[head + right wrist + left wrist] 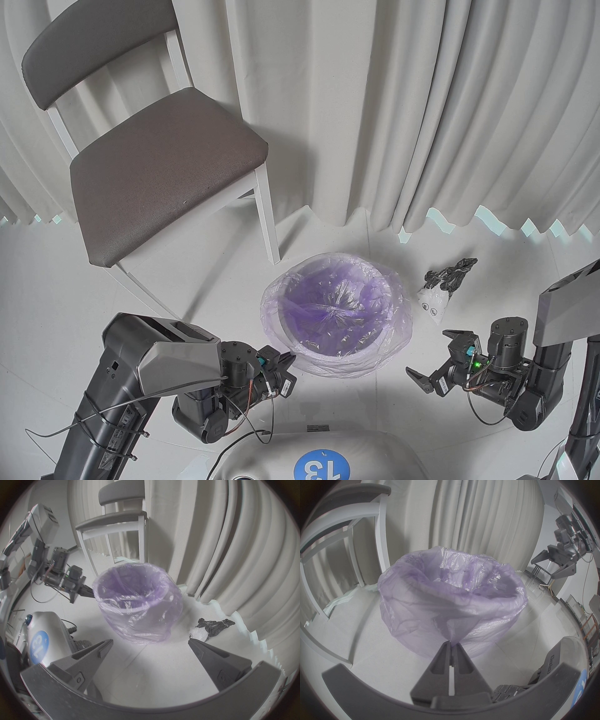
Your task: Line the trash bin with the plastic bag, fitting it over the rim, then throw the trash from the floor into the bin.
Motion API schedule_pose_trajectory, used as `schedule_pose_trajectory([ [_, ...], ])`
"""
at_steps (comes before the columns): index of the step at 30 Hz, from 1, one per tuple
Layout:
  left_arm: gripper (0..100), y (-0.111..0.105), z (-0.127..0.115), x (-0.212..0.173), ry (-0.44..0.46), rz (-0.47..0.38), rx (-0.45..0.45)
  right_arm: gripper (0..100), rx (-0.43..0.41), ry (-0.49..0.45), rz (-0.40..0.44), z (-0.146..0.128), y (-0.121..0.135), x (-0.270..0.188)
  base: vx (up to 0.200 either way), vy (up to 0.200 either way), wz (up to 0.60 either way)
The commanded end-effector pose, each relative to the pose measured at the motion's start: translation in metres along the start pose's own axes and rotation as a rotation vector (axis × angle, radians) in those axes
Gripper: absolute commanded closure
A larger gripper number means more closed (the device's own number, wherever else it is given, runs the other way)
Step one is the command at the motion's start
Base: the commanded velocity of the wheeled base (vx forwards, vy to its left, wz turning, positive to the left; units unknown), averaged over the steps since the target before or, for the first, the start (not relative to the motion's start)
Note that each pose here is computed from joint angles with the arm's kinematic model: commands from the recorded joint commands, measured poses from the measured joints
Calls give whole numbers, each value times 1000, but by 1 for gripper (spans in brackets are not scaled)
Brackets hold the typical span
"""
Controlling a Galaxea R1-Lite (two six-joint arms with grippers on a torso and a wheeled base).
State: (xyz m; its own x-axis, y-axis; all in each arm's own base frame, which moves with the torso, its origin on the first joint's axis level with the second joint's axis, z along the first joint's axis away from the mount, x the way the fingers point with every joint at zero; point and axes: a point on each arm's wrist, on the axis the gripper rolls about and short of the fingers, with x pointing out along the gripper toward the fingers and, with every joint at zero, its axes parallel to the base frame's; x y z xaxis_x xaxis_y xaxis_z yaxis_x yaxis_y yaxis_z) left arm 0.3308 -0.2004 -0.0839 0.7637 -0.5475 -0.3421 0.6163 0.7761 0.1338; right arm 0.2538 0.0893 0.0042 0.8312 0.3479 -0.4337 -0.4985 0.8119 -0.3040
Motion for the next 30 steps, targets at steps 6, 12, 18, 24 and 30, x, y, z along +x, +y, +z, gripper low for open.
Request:
schedule_pose_trajectory([
  [6, 100, 23, -11, -8, 38, 45, -16, 0, -14, 53, 18, -31, -1, 61, 0, 0, 0],
  [12, 100, 38, -11, -11, 94, 40, -32, 0, -14, 60, 65, -26, -2, 85, 0, 0, 0],
  [18, 100, 46, -7, -5, 125, 37, -42, 0, -25, 41, 73, -23, 2, 100, 0, 0, 0],
  [24, 100, 46, -7, -4, 121, 38, -41, 0, -26, 54, 80, -24, 3, 90, 0, 0, 0],
  [30, 0, 44, -7, -6, 111, 37, -39, 0, -50, 37, 114, -10, 15, 67, 0, 0, 0],
])
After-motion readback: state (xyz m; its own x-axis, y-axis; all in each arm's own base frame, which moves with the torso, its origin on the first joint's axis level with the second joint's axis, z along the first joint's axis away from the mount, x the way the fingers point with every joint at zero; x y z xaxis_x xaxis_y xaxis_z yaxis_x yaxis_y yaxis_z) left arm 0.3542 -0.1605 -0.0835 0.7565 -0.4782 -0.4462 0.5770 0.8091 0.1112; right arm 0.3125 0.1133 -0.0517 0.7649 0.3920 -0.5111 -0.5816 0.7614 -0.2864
